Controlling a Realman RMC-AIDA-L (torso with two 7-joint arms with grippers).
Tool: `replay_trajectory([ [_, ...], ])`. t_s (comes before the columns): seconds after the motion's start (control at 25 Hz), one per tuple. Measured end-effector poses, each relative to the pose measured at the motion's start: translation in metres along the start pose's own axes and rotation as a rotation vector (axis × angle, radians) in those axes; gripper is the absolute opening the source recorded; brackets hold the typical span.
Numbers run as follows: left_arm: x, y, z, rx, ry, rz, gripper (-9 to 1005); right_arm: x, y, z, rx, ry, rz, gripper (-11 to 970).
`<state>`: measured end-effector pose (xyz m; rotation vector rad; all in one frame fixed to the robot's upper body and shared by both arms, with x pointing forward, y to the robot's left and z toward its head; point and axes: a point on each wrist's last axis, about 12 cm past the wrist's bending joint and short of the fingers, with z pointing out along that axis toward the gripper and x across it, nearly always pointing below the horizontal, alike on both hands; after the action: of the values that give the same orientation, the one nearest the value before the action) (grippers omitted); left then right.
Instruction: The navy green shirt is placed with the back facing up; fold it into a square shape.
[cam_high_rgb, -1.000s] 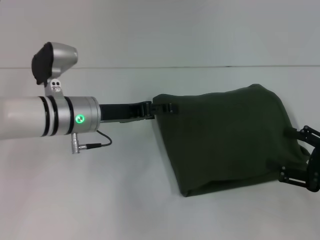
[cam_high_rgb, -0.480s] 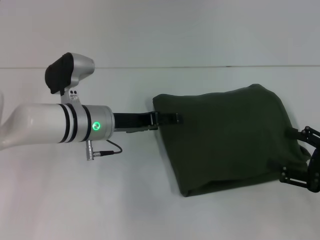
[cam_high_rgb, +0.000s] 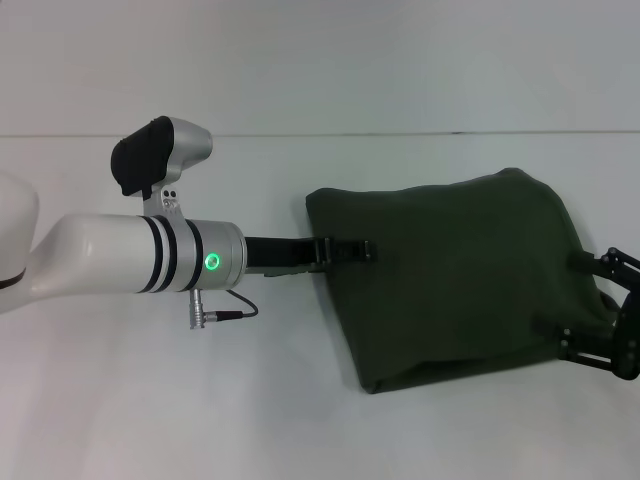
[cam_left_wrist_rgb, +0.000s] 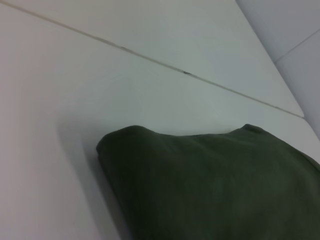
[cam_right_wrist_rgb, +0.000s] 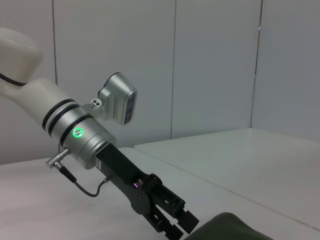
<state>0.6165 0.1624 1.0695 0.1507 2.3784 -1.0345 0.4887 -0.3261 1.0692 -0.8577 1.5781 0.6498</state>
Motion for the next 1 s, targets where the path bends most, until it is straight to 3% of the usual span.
replay_trajectory([
  [1.0, 0.006, 0.000, 0.003, 0.004, 0.015, -0.012, 933, -0.005, -0.003, 0.011, -0.020, -0.011, -0.001, 919],
])
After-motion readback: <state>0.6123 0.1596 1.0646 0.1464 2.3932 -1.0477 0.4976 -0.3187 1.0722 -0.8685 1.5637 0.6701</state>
